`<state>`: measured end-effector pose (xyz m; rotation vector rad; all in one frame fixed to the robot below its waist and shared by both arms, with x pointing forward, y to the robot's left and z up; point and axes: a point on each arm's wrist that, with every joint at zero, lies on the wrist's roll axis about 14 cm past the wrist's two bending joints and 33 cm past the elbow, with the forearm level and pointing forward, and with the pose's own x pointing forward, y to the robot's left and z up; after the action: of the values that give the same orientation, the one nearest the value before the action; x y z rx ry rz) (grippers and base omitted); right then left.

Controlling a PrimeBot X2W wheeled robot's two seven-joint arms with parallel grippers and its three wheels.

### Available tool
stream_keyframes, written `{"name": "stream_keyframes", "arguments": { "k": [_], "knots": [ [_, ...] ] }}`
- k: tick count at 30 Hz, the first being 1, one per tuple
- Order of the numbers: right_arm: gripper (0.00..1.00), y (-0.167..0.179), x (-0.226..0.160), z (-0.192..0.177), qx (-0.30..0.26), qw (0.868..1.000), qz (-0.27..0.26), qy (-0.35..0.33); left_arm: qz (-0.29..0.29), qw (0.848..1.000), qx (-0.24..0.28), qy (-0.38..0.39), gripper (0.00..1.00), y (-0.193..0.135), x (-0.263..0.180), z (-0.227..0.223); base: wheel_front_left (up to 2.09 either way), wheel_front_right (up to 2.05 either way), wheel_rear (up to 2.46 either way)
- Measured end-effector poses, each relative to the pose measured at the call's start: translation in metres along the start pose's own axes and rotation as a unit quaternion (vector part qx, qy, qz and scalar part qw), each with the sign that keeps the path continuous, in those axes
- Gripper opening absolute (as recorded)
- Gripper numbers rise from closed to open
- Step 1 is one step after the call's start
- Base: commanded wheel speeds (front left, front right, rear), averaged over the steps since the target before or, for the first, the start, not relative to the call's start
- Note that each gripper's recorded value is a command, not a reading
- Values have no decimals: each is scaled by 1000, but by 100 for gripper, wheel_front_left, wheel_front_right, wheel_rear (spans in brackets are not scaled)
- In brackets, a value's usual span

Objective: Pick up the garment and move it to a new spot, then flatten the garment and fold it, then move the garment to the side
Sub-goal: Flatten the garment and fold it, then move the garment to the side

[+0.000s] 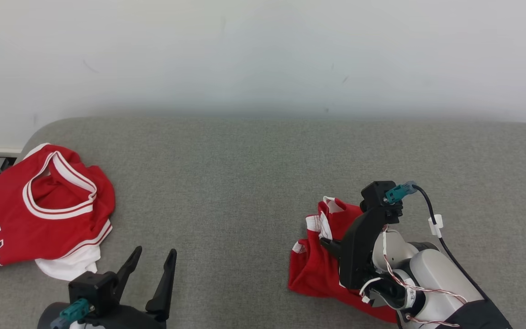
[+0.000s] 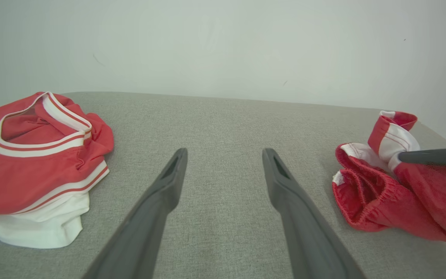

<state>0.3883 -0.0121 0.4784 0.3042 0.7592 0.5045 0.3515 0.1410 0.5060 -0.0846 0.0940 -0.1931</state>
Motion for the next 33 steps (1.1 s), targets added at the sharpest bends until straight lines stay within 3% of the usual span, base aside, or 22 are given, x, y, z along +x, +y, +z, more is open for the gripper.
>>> {"name": "stream_keyframes", "arguments": {
  "k": [4, 5, 6, 18, 22, 25, 33],
  "knots": [
    [0, -4, 6, -4, 5, 1000, -8, 11, 3, 1000, -3, 2, 100, 1, -1, -1, 0, 0, 0],
    [65, -4, 7, -5, 6, 1000, -8, 13, 4, 1000, -3, 3, 100, 2, -1, -2, 0, 0, 0],
    [100, -4, 9, -5, 10, 1000, -8, 12, 6, 1000, -4, 4, 100, 3, -2, -2, 0, 0, 0],
    [100, 1, 1, 46, 4, 998, -2, -69, 12, 1000, -4, 7, 100, 7, -1, -4, 0, 0, 0],
    [100, -47, -20, 57, -36, 993, -73, -89, 10, 1000, -3, 6, 100, 7, 0, -3, 0, 0, 0],
    [100, -91, -38, 46, -39, 987, -132, -82, 9, 1000, -2, 4, 100, 6, 1, -2, 0, 0, 0],
    [100, -116, -43, 5, 39, 988, -143, -49, -3, 1000, -3, 10, 100, 1, 6, -5, 0, 0, 0]
  ]
}}
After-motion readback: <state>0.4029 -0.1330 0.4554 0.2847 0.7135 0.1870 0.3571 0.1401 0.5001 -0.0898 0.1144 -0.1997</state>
